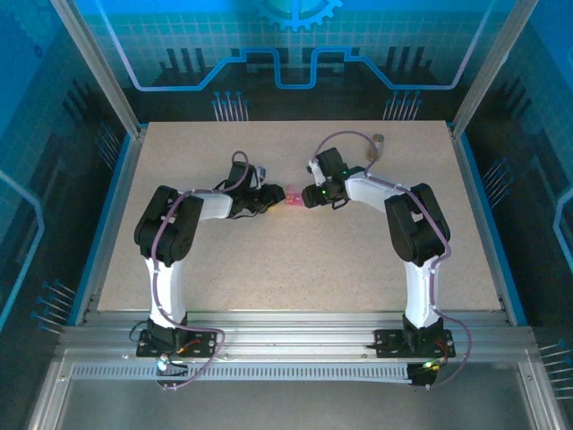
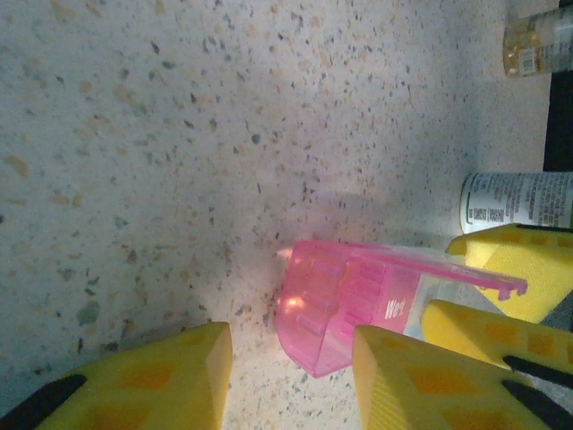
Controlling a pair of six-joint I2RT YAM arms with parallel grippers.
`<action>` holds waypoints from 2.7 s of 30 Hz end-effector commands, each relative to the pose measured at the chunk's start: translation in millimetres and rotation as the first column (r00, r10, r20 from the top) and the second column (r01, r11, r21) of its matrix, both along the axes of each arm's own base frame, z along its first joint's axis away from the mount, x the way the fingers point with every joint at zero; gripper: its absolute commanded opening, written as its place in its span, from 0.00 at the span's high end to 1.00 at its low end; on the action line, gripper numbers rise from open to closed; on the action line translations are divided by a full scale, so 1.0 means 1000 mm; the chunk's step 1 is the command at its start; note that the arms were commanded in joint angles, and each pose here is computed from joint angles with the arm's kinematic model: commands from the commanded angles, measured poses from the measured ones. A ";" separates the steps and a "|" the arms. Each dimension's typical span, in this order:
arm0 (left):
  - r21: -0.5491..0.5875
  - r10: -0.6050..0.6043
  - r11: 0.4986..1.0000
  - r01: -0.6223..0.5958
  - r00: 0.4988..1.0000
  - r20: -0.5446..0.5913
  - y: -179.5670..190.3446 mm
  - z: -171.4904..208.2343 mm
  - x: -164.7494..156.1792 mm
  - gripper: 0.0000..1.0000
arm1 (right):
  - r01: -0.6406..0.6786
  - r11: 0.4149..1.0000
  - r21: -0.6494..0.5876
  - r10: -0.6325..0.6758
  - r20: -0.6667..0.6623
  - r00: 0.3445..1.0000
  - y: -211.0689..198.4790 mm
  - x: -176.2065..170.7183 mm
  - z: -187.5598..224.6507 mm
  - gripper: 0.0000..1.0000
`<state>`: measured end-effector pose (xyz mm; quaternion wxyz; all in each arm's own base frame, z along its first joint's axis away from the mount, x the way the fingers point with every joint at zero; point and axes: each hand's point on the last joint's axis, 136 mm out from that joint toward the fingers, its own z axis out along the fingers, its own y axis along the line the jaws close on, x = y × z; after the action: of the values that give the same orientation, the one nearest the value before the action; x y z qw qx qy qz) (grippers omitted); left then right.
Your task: Sort the pills into containers
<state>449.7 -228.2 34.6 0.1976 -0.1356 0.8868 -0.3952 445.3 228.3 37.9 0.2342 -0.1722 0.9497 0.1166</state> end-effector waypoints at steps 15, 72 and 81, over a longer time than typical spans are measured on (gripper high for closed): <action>-0.031 0.116 0.993 -0.113 0.988 0.100 0.011 0.082 0.012 0.49 | -0.029 0.999 -0.022 0.027 -0.076 0.997 -0.001 -0.006 -0.023 0.41; 0.187 -0.008 0.982 0.019 0.998 -0.059 -0.015 -0.002 -0.015 0.60 | 0.002 0.999 -0.037 -0.008 -0.153 0.988 -0.012 -0.003 -0.045 0.43; 0.220 -0.001 0.975 0.016 0.998 -0.066 -0.006 -0.006 -0.016 0.66 | -0.001 1.000 -0.029 -0.004 -0.153 0.988 -0.010 -0.004 -0.043 0.43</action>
<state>445.7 -241.0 31.3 0.1962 -0.1291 0.9233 -0.3039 458.9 237.7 34.5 0.2218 -0.1774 0.9481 0.1432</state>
